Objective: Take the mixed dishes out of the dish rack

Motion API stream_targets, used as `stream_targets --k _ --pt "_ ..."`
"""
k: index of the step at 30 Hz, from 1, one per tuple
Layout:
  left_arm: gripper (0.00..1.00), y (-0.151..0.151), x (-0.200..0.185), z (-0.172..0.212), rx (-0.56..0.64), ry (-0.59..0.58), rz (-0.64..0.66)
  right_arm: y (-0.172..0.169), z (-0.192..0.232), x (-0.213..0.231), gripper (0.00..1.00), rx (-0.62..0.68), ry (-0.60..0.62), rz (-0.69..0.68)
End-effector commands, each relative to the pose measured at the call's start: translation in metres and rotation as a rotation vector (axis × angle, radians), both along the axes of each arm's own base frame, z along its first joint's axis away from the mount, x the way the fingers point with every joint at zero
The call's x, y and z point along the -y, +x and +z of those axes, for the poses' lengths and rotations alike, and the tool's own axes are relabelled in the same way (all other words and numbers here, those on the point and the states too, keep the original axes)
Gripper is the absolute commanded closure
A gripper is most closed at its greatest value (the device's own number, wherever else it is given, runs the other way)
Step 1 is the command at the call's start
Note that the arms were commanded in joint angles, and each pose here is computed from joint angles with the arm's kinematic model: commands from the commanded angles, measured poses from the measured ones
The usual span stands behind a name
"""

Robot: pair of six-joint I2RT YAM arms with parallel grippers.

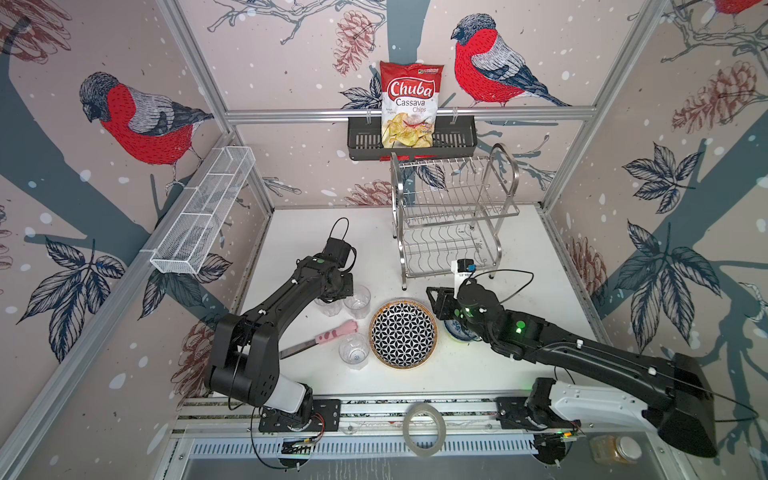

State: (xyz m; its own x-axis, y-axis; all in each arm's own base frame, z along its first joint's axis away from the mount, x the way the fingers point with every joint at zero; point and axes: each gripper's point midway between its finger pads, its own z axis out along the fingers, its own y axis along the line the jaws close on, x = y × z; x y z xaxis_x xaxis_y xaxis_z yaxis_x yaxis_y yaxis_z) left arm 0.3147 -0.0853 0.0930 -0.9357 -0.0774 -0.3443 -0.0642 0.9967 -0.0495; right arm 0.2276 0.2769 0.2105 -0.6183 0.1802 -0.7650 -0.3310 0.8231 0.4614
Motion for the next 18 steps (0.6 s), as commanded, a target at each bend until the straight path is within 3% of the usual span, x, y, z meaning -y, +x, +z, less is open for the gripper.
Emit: stream_targets --k 1,6,8,10,11,12,18 --pt "0.67 0.006 0.000 0.011 0.049 -0.008 0.018 0.003 0.002 0.005 0.54 0.012 -0.013 -0.028" --pt "0.43 0.002 -0.007 0.040 0.098 0.000 0.049 0.007 0.007 0.016 0.38 0.041 -0.056 -0.069" --pt "0.37 0.000 -0.013 0.062 0.151 0.003 0.068 0.012 0.014 0.027 0.25 0.076 -0.087 -0.106" --pt "0.28 -0.001 -0.018 0.086 0.224 0.002 0.089 0.018 0.021 0.037 0.01 0.125 -0.117 -0.138" --pt "0.21 0.000 -0.021 0.100 0.271 0.000 0.098 0.021 0.024 0.044 0.01 0.144 -0.139 -0.156" --pt "0.03 0.001 -0.025 0.111 0.319 0.006 0.110 0.024 0.025 0.052 0.01 0.152 -0.157 -0.179" --pt "0.01 0.014 -0.050 0.179 0.700 0.015 0.214 0.049 0.034 0.117 0.01 0.190 -0.205 -0.355"
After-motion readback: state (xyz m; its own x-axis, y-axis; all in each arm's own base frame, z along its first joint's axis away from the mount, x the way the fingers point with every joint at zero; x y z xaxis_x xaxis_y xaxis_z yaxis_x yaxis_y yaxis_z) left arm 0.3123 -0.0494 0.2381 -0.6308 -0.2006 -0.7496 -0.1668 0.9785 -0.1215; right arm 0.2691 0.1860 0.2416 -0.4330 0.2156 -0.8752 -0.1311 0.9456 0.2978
